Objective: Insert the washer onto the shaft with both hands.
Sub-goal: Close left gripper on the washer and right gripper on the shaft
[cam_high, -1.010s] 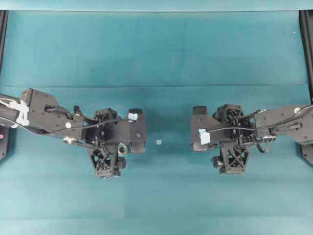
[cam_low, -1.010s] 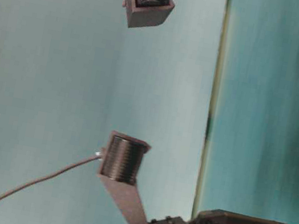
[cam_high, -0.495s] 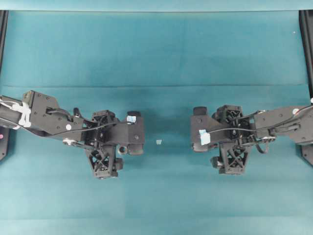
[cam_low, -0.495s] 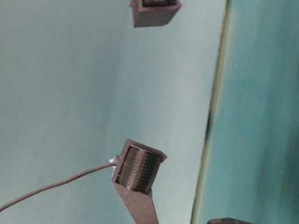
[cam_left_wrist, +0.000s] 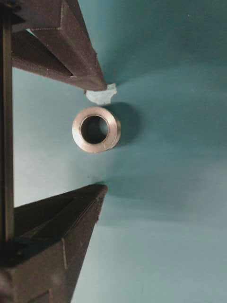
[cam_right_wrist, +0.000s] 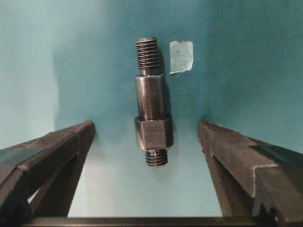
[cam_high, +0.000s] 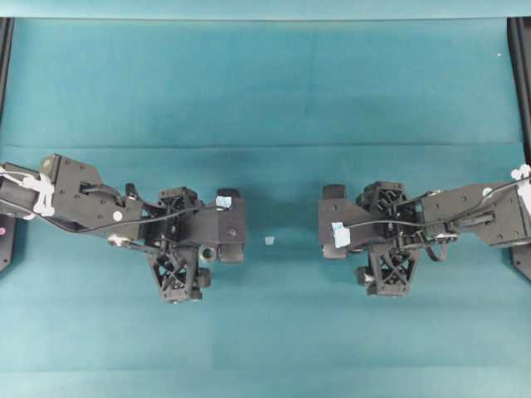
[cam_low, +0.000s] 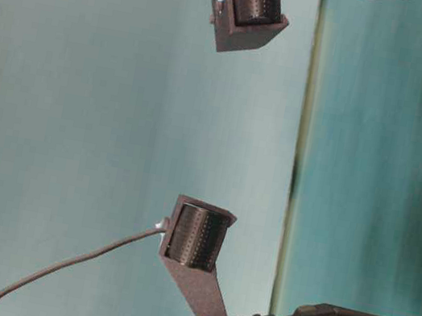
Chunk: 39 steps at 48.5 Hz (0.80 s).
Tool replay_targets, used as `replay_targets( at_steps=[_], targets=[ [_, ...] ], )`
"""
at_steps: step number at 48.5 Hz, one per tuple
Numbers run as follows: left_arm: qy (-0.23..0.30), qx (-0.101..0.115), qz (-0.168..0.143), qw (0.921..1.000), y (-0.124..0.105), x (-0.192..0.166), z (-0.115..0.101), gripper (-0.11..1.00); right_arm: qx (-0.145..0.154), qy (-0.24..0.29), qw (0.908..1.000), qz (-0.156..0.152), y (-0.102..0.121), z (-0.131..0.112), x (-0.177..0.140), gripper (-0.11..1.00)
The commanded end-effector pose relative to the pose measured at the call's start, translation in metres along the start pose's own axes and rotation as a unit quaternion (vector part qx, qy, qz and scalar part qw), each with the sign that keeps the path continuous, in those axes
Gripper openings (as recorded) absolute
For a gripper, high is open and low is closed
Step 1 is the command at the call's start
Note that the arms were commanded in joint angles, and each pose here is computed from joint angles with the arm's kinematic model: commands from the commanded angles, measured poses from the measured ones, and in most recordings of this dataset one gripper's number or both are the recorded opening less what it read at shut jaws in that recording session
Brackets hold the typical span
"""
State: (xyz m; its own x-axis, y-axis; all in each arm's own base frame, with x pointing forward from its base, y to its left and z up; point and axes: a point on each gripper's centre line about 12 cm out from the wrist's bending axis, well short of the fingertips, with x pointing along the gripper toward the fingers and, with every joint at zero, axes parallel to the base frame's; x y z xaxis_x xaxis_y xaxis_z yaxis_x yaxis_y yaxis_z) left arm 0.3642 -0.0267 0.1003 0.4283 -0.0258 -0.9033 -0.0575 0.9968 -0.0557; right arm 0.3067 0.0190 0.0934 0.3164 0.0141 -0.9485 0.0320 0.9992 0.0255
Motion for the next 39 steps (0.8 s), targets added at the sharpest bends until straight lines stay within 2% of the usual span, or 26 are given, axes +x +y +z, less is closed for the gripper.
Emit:
replay_targets(
  at_steps=[1, 15, 39],
  targets=[
    [-0.008, 0.004, -0.002, 1.0000, -0.0021, -0.0021, 0.0036, 0.90, 0.001, -0.004, 1.0000, -0.002, -0.0032, 0.0020, -0.0004, 0.94],
    [-0.008, 0.004, -0.002, 1.0000, -0.0021, -0.0026, 0.0038, 0.90, 0.014, -0.004, 0.9999, -0.007, -0.0126, 0.0027, -0.0004, 0.94],
    [-0.005, 0.003, -0.001, 1.0000, -0.0019, -0.0013, 0.0021, 0.90, 0.014, -0.005, 0.9999, -0.006, -0.0126, 0.0029, -0.0008, 0.94]
  ],
)
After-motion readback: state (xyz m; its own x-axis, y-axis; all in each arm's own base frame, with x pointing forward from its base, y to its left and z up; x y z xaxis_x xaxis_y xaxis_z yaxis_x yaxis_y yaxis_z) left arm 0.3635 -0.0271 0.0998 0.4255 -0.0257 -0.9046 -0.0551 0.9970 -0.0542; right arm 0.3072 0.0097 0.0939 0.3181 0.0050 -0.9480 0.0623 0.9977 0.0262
